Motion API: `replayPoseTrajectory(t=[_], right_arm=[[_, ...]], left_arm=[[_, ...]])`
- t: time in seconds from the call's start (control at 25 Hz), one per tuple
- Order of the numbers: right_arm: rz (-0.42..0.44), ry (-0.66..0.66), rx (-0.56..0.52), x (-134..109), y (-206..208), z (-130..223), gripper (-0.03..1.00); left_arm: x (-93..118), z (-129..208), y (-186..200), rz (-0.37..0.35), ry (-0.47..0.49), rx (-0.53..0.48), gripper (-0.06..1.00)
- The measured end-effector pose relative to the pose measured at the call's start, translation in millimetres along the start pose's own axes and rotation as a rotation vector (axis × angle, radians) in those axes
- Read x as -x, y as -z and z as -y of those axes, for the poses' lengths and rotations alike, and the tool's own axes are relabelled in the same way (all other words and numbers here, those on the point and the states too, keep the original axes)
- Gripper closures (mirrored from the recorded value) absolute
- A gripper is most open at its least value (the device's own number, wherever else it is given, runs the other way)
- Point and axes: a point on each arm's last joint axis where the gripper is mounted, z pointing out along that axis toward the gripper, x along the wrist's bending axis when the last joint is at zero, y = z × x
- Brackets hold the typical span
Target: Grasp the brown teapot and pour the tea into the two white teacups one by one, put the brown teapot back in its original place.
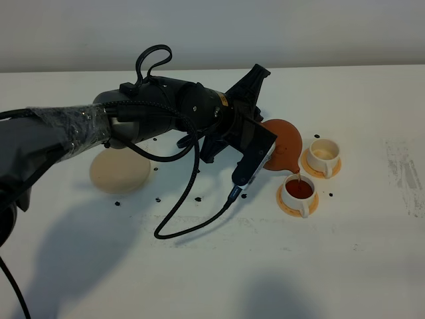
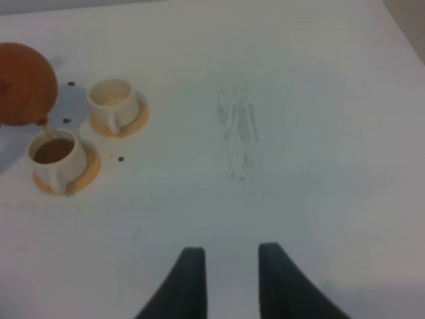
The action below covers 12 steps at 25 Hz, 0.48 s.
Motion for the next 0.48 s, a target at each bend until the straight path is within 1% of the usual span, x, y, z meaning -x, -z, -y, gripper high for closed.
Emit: replayPoseTrajectory(t=[0.48], right_arm=[[0.000,0.000,0.000,0.0,0.0,0.0,0.75]], left_arm=[[-0.3,0.1,0.0,-0.003,-0.011,-0.001,0.85]])
